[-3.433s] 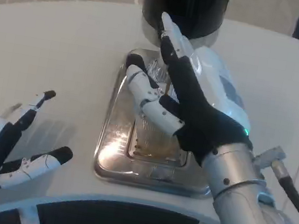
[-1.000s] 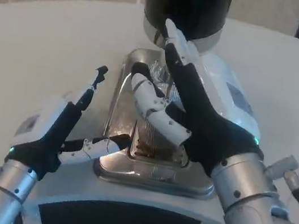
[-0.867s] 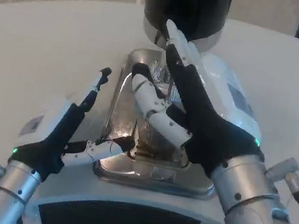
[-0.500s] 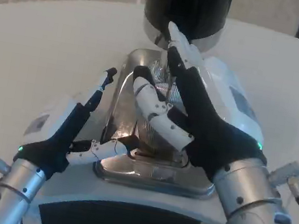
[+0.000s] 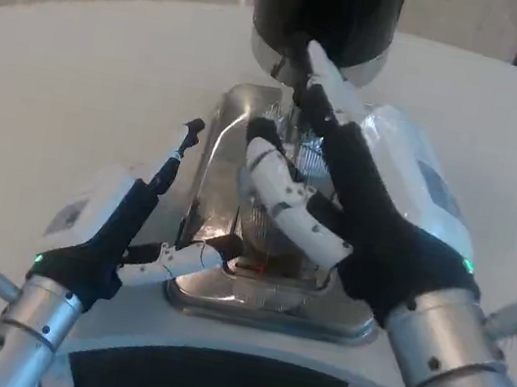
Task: Grasp the cup under the faucet to collect the drink, then remove the cup.
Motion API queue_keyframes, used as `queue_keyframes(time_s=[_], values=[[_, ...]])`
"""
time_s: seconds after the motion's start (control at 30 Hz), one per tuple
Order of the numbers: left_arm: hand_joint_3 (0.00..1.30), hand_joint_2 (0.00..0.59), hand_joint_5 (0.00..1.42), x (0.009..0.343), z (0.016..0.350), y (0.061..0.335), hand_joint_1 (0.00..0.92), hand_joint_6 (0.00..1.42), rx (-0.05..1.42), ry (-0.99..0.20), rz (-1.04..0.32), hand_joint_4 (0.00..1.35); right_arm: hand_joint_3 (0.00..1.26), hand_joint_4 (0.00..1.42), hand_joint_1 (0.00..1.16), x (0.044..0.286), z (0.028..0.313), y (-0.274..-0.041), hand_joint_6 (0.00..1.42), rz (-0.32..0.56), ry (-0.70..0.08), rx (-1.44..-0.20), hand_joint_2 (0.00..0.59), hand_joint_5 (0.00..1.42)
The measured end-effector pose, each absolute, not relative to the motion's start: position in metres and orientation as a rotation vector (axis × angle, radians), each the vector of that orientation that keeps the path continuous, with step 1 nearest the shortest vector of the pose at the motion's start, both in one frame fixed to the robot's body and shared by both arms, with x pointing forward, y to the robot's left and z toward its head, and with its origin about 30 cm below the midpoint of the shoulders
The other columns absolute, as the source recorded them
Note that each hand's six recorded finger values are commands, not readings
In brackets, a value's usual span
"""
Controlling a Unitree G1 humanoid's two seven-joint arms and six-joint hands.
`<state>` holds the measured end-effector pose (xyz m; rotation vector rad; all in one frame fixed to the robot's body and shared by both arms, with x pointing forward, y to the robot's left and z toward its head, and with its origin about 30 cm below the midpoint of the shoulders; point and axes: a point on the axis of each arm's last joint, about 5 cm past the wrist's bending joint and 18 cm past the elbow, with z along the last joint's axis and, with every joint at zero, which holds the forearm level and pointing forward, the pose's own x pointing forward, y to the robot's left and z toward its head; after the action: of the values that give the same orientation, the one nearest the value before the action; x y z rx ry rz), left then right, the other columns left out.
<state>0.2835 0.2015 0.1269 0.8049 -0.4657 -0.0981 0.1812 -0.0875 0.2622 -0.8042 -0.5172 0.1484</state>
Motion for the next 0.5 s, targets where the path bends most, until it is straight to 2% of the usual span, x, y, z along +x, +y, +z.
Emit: queue_keyframes(time_s=[0.5], values=[[0.00, 0.025, 0.08, 0.283, 0.125, 0.202, 0.141, 0.11, 0.804, -0.451, -0.099, 0.00, 0.00, 0.00, 0.11, 0.168, 0.263, -0.097, 0.00, 0.096, -0.596, -0.788, 0.528, 0.00]])
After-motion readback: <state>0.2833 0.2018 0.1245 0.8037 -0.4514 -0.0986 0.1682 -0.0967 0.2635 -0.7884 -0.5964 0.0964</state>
